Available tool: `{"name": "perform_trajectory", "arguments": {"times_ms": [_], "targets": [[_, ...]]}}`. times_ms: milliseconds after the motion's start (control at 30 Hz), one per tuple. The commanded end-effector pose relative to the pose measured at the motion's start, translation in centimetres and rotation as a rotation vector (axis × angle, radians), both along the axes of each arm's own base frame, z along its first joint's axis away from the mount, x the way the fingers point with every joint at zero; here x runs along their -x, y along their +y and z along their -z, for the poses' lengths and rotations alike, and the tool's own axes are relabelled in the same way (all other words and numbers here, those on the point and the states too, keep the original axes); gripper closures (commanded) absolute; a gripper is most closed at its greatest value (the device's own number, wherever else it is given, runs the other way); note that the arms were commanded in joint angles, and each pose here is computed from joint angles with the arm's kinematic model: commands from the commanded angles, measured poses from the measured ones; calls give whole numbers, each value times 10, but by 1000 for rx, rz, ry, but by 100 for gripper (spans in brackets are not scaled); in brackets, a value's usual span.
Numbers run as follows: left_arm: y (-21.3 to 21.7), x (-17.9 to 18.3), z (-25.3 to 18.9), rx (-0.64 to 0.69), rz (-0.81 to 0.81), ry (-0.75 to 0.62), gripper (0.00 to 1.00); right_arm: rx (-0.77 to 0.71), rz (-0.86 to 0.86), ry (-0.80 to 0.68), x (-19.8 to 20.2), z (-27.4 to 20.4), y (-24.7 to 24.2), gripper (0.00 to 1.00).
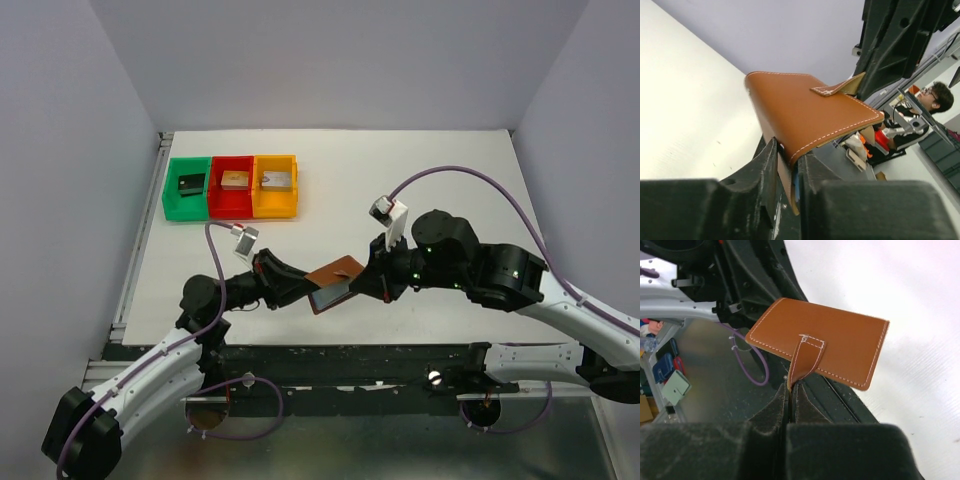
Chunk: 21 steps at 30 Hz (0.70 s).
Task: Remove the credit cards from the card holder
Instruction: Open the card holder.
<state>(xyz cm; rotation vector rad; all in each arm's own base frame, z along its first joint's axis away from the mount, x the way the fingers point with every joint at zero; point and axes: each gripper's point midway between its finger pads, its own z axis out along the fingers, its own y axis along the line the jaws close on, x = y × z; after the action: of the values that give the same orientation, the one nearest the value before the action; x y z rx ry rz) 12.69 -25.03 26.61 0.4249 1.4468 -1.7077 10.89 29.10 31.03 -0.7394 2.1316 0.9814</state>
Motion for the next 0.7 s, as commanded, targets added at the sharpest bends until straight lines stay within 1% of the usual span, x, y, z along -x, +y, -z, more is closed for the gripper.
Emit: {"name": "perform_trajectory", "arguments": {"times_ms": [0,33,100,167,233,333,367,400,467,500,667], "targets": [[-6,18,-18,-24,127,-54,83,15,-41,-37,3,-9,-5,92],[-7,21,-20,-30,155,-48,85,27,-40,-49,2,-9,-8,87],[-9,24,-22,-44,200,-28,92,55,-40,-68,2,-9,-15,65],[-12,27,-23,-59,239,-2,98,76,-30,-90,0,-8,-22,50],[-14,25,-23,-87,263,42,100,83,-36,-120,-1,-12,-29,40],[-18,25,-25,-134,299,70,100,100,-64,-165,1,-16,-36,31],[-19,24,-25,-155,305,90,100,104,-75,-186,1,-18,-39,17],[-20,22,-23,-183,310,105,100,102,-84,-206,1,-21,-40,10],[-22,19,-19,-257,320,159,100,99,-56,-267,-6,-28,-48,6],[-23,18,-19,-290,327,174,100,97,-52,-290,-7,-30,-50,1],[-25,12,-9,-396,340,264,100,100,-78,-363,-8,-40,-52,0]]}}
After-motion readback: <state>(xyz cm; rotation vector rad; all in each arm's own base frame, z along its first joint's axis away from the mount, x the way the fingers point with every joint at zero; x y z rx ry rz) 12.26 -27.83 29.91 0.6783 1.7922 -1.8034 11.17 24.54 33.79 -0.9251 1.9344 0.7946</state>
